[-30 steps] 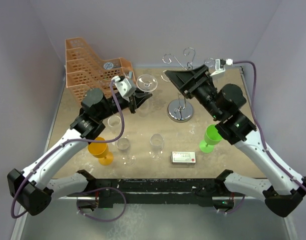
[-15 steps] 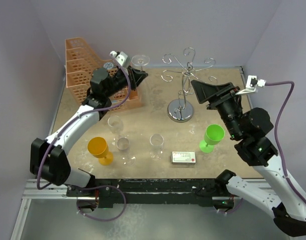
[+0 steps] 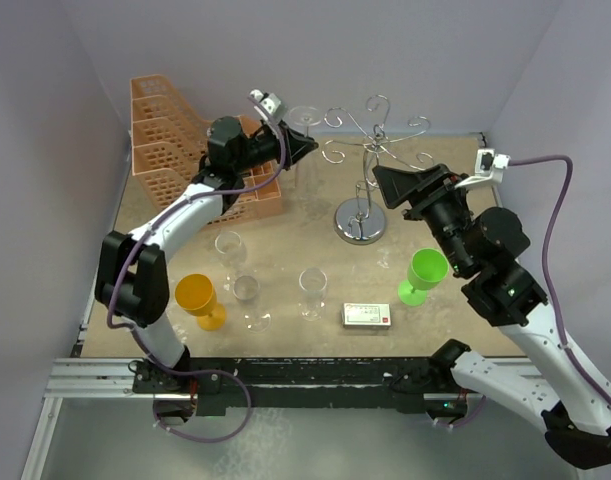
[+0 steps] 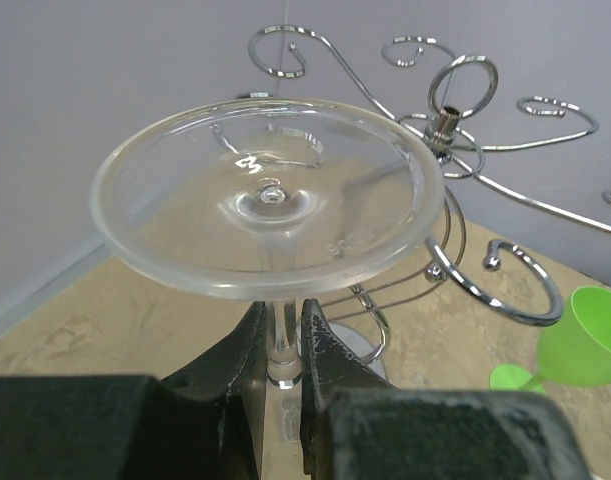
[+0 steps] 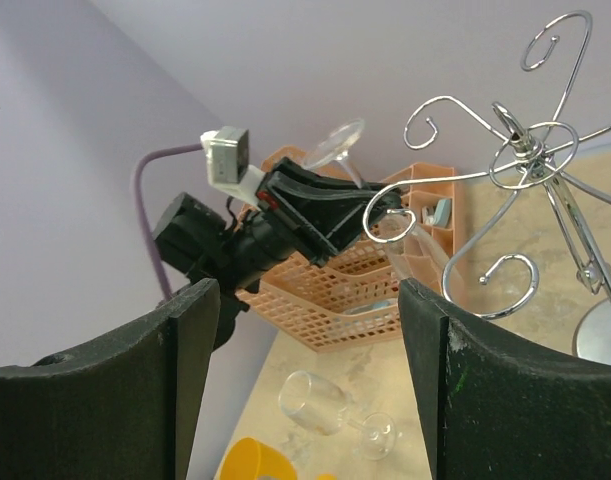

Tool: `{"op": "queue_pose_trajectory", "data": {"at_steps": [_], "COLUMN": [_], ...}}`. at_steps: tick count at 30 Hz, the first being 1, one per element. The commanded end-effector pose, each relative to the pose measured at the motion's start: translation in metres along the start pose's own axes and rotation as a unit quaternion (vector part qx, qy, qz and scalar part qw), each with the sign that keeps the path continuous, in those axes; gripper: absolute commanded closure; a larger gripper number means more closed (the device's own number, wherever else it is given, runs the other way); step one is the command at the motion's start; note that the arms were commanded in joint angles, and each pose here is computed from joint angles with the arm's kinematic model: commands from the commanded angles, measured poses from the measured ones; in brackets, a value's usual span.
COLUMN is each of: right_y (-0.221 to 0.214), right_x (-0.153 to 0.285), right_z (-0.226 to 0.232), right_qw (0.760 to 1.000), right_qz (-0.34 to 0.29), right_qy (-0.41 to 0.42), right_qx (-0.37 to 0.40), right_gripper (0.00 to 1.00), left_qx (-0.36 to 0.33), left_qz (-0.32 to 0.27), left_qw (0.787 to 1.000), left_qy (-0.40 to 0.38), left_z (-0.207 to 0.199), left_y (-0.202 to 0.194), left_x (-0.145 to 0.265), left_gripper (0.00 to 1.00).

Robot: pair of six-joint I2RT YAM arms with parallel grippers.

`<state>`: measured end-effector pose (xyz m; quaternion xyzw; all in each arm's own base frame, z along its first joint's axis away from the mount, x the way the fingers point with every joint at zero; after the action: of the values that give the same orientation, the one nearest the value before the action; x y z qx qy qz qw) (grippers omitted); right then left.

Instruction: Place the wine glass upside down on the wine glass rack

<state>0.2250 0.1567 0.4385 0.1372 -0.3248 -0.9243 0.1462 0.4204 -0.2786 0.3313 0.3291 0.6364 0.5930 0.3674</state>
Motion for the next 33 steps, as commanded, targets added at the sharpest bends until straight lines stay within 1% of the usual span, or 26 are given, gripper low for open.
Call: {"op": "queue_pose_trajectory", "data": {"at_steps": [1, 6, 14, 18, 27, 33], "right_y": [0.007, 0.004, 0.001, -0.003, -0.003, -0.005], "right_x": [0.002, 0.0, -0.001, -0.002, -0.003, -0.003], "right_z": [0.013, 0.012, 0.013, 0.013, 0.018, 0.019], "right_qw": [1.0, 1.0, 1.0, 0.999, 0.999, 0.998], "right_qz": [-0.005, 0.002, 0.008, 0.018, 0.023, 0.029], "right_qy": [0.024, 0.021, 0.023, 0.022, 0.03, 0.033], "right_qx": [-0.009, -0.012, -0.02, -0.024, -0.03, -0.036], "right_gripper": [0.26, 0.27, 0.28, 0.28, 0.29, 0.29], "left_qx": [-0.051, -0.066, -0.07, -0.067, -0.086, -0.079], "left_qz": [-0.054, -0.057, -0.079, -0.077, -0.084, -0.081], "left_qw": [0.995, 0.993, 0.989, 0.989, 0.987, 0.989], "left_qy": [-0.061, -0.081, -0.102, -0.108, -0.109, -0.098], "left_z": [-0.013, -0.02, -0.03, -0.029, -0.035, -0.028], "left_y": [0.029, 0.023, 0.023, 0.015, 0.011, 0.006], "left_x": [-0.012, -0.024, -0.037, -0.048, -0.058, -0.07], "left_gripper": [1.0, 1.0, 1.0, 1.0, 1.0, 1.0]}}
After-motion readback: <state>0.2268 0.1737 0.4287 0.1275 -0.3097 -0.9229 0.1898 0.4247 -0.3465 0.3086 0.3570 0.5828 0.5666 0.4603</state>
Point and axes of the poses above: each gripper's point midway between its finger pads, its own x axis back along the fingers, its own z axis along the line the jaws close on, y = z × x, the point moved 3 cm from there along x, back along the fingers, and after that the axes turned 7 degrees about -x, right-handed, at the moved point
